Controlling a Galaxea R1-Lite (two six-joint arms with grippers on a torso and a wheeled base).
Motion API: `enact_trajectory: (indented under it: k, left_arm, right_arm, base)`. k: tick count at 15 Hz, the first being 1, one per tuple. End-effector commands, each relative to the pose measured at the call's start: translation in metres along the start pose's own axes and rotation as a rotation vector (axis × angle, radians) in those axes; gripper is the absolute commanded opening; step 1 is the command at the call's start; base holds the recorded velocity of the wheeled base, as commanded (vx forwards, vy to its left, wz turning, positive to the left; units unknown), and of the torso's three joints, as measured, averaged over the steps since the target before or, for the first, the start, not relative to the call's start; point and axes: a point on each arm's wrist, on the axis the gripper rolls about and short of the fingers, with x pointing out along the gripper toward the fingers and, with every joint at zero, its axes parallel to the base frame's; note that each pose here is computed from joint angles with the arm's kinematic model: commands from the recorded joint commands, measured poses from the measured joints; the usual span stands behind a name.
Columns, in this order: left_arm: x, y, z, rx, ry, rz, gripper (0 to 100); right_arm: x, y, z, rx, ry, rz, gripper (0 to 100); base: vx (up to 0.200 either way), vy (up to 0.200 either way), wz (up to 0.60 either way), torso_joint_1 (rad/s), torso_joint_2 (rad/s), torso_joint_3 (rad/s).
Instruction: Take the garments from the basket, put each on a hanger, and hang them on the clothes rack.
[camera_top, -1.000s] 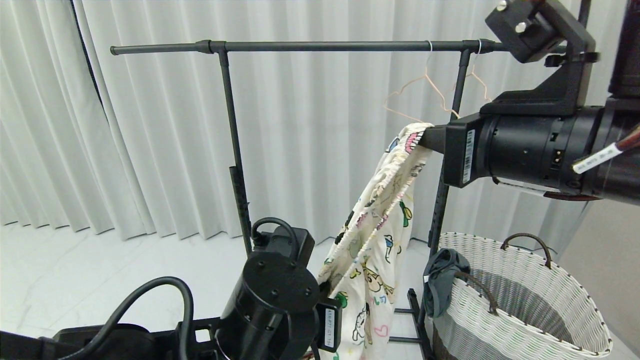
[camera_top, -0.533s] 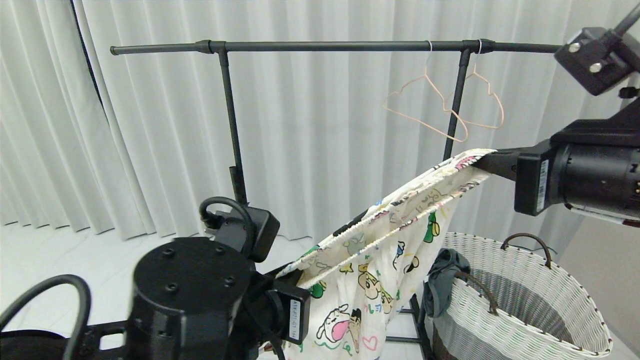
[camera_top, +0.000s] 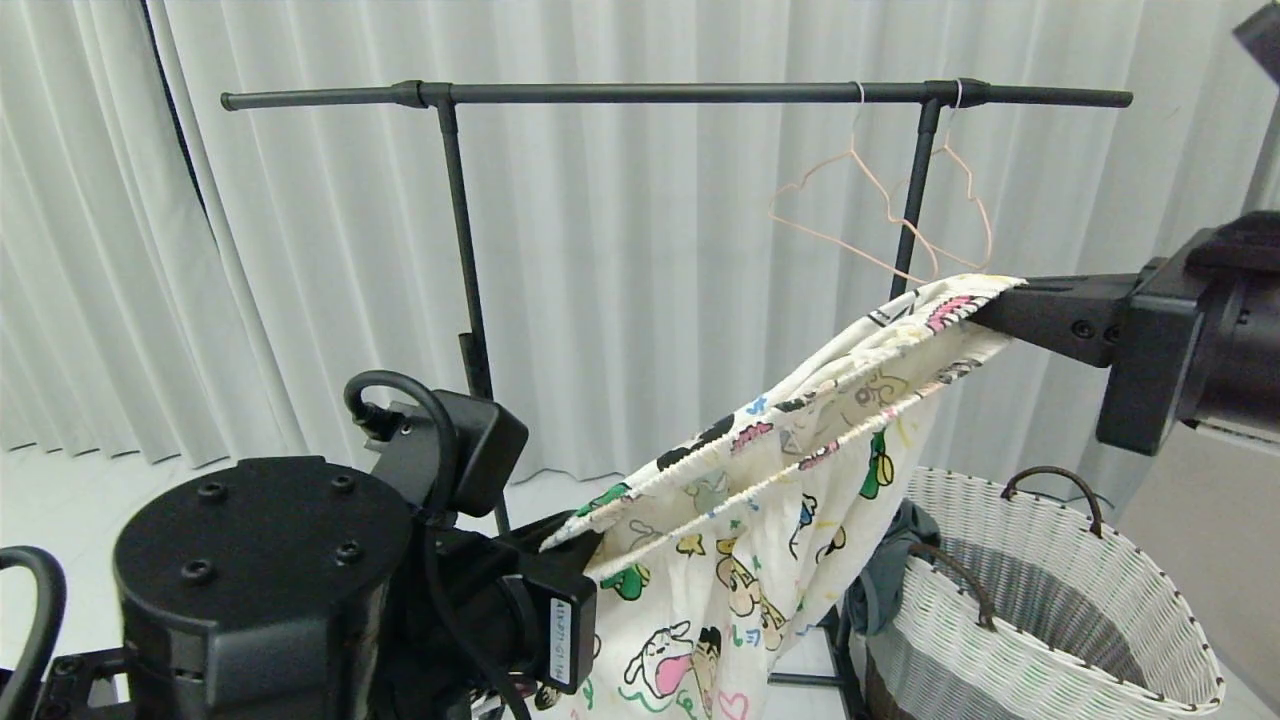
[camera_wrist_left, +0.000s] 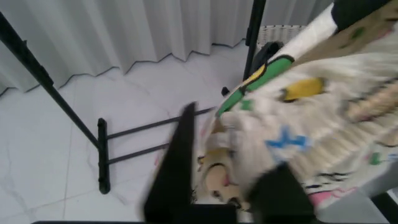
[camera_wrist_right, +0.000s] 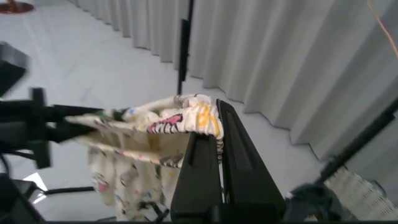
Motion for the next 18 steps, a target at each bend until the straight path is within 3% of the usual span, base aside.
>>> enact_trajectory:
  k: [1, 12, 13, 16, 18]
  left_arm:
    - [0.001, 0.001, -0.005, 0.006, 0.016, 0.001, 100]
    - [0.002, 0.004, -0.034, 0.046, 0.128, -0.054, 100]
    - [0.001, 0.005, -0.033, 0.046, 0.125, -0.053, 0]
    - [-0.007, 0.008, -0.029, 0.037, 0.092, -0.050, 0]
    - [-0.021, 0.015, -0.011, 0.066, 0.018, -0.054, 0]
  right_arm:
    - [-0.001, 0.010, 0.003, -0.001, -0.021, 0.054, 0]
    - [-0.010, 0.012, 0.013, 0.006, -0.059, 0.074, 0]
    - [-0.011, 0.011, 0.013, 0.006, -0.058, 0.071, 0]
    - [-0.008, 0.001, 0.006, 0.001, -0.007, 0.009, 0]
    - [-0.009, -0.019, 0.004, 0.009, 0.019, -0.093, 0]
  base:
    - [0.000, 0.000, 0.00, 0.000, 0.00, 0.000]
    - [0.000, 0.000, 0.00, 0.000, 0.00, 0.000]
    - [0.000, 0.000, 0.00, 0.000, 0.00, 0.000]
    - [0.000, 0.000, 0.00, 0.000, 0.00, 0.000]
    - [0.000, 0.000, 0.00, 0.000, 0.00, 0.000]
